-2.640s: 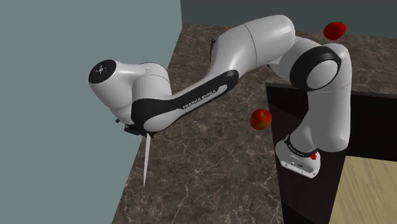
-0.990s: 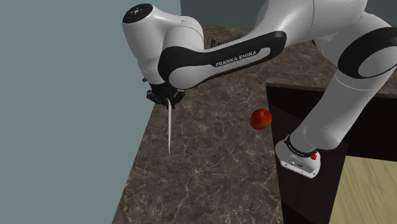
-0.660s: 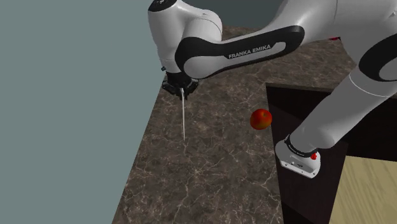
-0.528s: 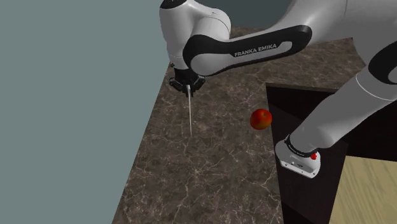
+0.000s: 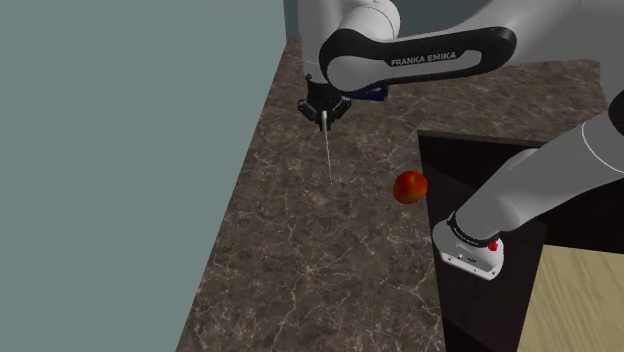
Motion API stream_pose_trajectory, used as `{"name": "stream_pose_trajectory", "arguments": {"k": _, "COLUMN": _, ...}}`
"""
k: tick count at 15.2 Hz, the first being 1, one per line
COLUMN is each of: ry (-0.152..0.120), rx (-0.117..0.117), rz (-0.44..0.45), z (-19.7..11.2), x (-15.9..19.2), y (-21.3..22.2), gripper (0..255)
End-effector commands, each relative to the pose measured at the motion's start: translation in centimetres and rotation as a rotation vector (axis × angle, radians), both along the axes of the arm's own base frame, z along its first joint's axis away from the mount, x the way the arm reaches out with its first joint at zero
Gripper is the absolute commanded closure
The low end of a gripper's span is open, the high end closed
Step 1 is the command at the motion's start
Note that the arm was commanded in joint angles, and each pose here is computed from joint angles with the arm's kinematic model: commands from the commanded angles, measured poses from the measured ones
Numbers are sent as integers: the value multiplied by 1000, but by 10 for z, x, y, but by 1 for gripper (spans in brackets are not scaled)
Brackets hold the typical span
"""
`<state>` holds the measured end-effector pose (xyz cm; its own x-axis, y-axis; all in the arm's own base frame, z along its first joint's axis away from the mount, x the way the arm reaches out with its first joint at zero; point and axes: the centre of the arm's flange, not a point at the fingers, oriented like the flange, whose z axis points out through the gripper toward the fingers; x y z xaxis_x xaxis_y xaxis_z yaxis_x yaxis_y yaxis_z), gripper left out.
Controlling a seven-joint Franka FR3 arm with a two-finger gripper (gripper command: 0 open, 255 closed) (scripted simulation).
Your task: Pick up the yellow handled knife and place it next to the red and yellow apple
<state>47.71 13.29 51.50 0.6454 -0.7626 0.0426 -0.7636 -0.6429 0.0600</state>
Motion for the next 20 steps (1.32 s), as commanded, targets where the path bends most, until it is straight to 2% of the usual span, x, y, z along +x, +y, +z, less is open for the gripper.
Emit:
{"name": "stream_pose_trajectory", "arguments": {"k": 1, "ry": 0, "rx": 1, "rz": 1, "z": -3, "x": -7, "y": -26, "gripper": 255}}
{"name": "stream_pose_trajectory", "arguments": {"k": 9, "ry": 0, "rx": 1, "rz": 1, "z": -3, "x": -25, "y": -131, "gripper": 255}}
{"name": "stream_pose_trajectory", "arguments": {"k": 20, "ry": 0, "rx": 1, "rz": 1, "z": -61, "x": -25, "y": -131, "gripper": 255}}
